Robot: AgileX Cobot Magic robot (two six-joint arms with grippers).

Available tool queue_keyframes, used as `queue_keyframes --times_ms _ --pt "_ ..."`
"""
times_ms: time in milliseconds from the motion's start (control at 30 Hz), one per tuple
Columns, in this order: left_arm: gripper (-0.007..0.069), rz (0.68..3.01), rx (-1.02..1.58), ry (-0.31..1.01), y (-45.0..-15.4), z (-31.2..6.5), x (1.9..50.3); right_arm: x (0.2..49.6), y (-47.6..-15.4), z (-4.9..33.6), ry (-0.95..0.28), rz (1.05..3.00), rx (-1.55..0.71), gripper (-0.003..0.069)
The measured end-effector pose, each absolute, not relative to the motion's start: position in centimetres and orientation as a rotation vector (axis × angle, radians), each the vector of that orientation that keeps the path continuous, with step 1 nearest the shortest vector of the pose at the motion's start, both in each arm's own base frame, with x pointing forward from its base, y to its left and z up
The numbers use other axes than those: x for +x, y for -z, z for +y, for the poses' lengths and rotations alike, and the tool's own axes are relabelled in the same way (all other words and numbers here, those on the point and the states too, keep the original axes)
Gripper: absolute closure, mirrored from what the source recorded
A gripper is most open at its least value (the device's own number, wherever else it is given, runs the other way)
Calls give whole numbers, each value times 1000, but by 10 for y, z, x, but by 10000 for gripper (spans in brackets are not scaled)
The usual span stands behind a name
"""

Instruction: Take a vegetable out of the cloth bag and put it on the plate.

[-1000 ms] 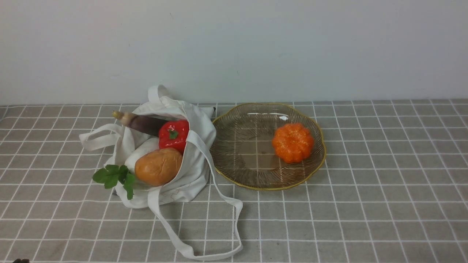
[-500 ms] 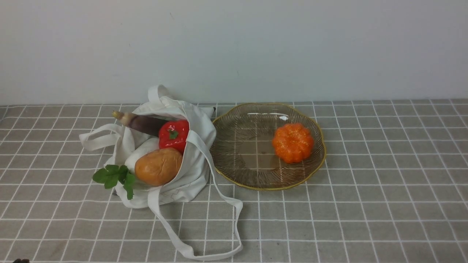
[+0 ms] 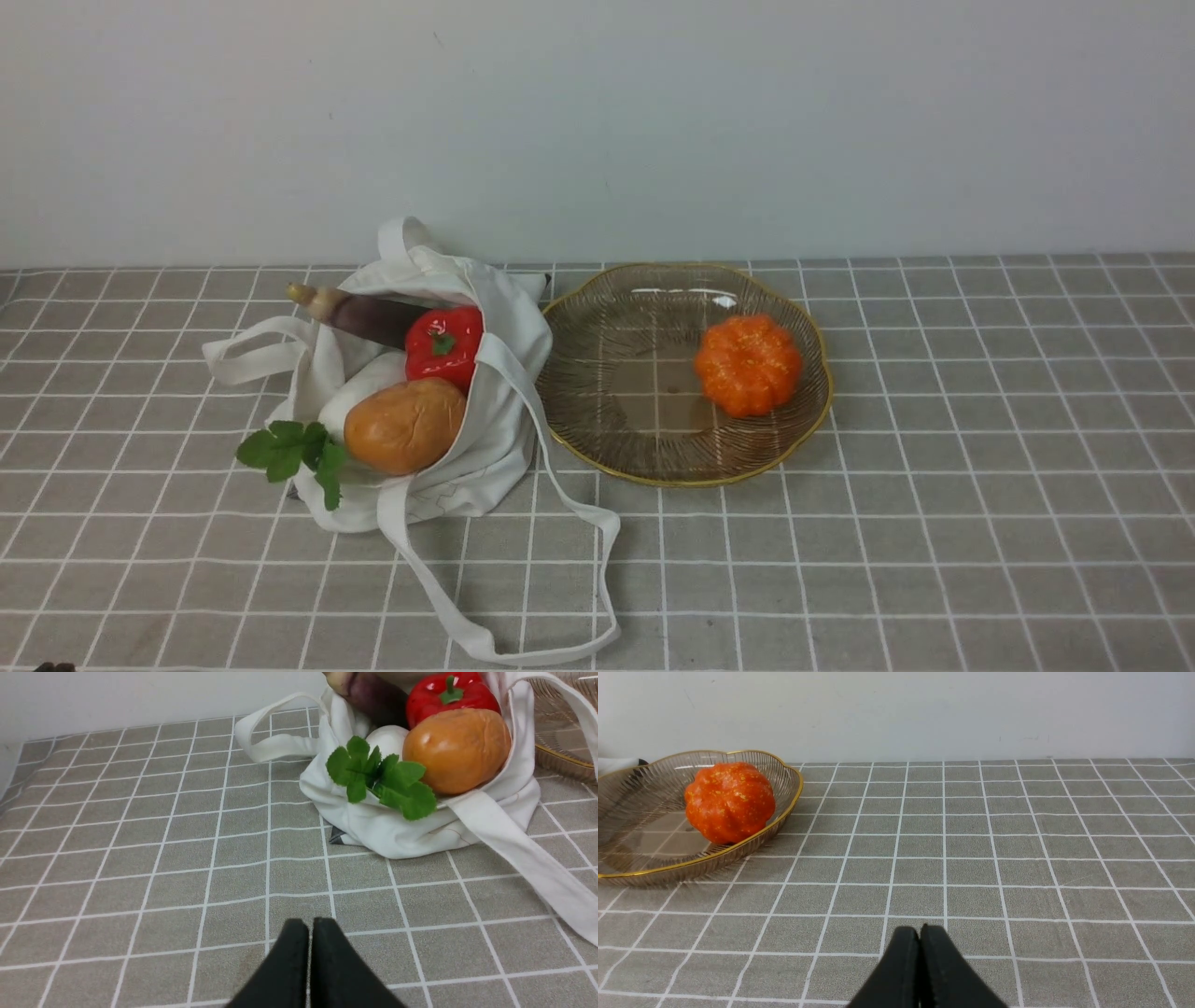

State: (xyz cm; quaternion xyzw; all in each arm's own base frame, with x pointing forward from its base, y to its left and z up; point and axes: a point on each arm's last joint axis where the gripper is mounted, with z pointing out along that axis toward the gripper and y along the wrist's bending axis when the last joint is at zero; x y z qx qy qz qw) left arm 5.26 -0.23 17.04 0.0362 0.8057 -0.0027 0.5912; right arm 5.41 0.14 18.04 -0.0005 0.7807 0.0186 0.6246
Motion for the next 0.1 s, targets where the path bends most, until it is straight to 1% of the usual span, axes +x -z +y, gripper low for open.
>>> queue_keyframes --times_ms 100 --pt "630 1874 84 6 -170 -2 53 54 -180 1 -43 1792 -1 674"
